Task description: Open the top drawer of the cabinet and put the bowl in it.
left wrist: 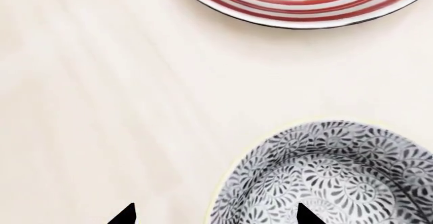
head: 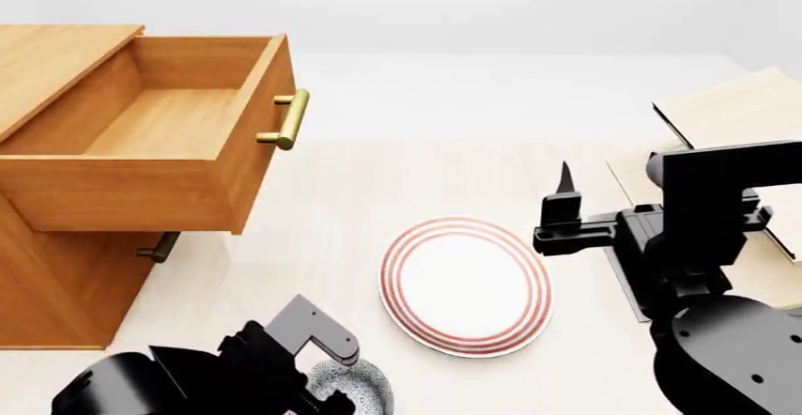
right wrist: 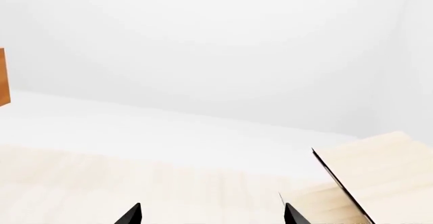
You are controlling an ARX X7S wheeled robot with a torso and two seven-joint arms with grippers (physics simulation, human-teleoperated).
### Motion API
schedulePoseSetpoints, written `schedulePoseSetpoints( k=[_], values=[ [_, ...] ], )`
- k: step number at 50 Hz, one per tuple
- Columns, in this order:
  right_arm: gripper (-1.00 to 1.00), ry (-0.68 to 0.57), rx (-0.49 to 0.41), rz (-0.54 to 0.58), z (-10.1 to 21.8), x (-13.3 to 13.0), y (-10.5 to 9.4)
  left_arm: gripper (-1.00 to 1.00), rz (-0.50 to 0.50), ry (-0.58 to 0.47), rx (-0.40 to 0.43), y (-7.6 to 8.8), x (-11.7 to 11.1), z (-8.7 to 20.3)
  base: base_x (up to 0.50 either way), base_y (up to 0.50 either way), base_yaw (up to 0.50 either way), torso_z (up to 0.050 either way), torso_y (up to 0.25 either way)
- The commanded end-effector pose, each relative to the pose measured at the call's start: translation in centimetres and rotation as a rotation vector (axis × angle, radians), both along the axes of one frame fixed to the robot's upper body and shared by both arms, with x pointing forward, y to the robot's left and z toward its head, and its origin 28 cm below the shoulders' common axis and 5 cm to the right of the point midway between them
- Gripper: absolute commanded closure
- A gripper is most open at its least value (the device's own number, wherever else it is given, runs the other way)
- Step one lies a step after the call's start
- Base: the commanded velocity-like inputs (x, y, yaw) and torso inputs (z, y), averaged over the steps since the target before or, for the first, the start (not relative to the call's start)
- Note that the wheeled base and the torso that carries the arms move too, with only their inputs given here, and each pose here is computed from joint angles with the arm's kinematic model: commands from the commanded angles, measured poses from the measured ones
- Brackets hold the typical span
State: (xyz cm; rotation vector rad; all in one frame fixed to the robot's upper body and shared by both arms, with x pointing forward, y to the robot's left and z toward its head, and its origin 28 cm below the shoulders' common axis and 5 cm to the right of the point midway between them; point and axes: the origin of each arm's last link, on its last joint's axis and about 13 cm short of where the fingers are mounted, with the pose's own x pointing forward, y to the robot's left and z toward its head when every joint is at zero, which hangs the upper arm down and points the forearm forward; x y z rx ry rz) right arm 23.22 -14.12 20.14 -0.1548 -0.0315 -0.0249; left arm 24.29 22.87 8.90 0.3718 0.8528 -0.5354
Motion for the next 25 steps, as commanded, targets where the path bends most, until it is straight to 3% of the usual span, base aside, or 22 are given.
schedulePoseSetpoints(
  k=[1,25],
  values=[
    [-1.0,0.008,0.0,0.0,-0.3,0.2,0.0,-1.0,0.001,0.024,-0.003,-0.1,0.1,-1.0,0.0,0.0,0.0,0.0,0.0],
    [-1.0,0.015,0.001,0.001,-0.5,0.3,0.1,-1.0,0.003,0.053,-0.009,-0.3,0.0,-2.0,0.0,0.0,0.0,0.0,0.0]
  ],
)
